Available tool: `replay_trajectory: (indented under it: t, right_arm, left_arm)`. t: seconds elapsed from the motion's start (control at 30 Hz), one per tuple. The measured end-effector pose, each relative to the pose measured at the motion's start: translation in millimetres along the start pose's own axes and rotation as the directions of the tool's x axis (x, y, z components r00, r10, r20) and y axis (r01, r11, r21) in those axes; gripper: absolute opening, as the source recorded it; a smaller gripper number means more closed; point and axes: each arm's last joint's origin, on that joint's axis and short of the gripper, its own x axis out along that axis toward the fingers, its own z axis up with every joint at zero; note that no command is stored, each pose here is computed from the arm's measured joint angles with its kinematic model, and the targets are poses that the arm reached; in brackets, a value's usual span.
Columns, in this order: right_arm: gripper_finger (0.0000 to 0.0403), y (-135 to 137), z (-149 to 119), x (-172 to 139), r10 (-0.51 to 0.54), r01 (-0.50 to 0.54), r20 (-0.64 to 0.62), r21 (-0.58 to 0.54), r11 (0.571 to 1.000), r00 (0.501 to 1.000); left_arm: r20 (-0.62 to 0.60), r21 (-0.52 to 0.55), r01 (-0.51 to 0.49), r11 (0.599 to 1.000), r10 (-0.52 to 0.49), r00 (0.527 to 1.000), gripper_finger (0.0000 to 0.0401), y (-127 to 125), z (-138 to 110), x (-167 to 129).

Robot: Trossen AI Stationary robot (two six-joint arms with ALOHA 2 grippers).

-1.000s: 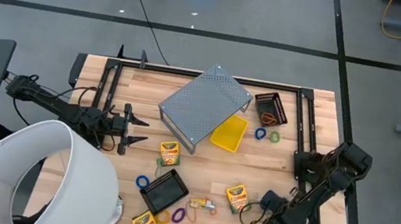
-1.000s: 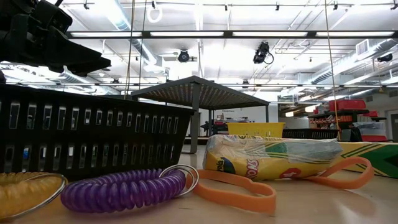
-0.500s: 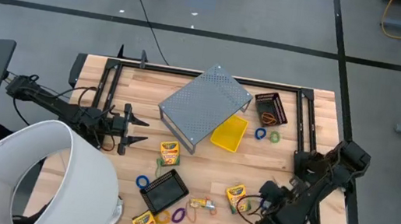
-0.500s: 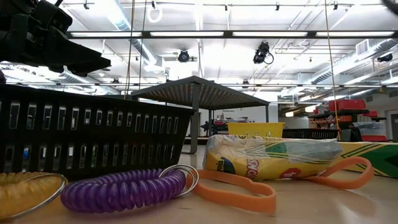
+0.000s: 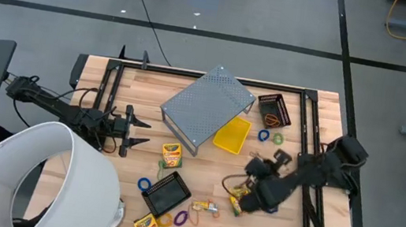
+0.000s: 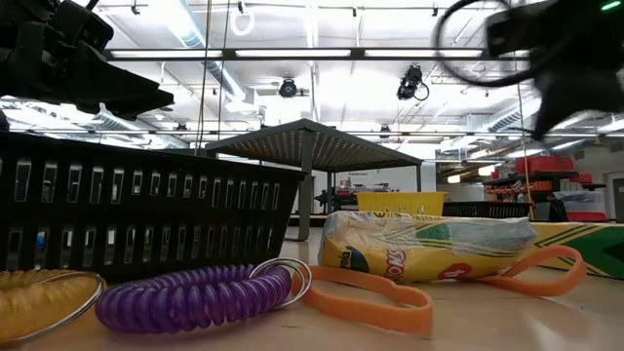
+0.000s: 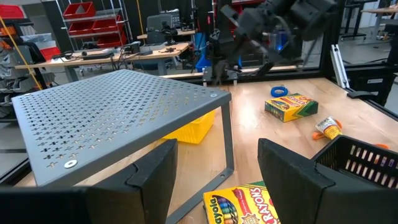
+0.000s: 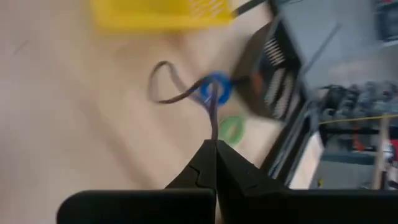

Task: Pick & Place Office Desk Supplies
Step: Put the purple rubber band into the top black bin

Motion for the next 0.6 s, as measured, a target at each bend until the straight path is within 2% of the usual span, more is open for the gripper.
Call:
replay_trajectory:
  t: [0.27,0.6]
  right_arm:
    - [0.0,-23.4,36.3,44.5,-0.157,0.157,-0.006,0.058,0.986,0.988]
    - [0.0,-56.5,60.0,96.3,-0.31,0.314,-0.088,0.037,0.949,0.947]
  left_arm:
    - [0.0,0.0,0.0,1.0,0.0,1.0,0.0227,0.0,-0.1,0.0]
    - [0.0,-0.001,0.0,1.0,0.0,1.0,0.0227,0.0,0.0,0.0]
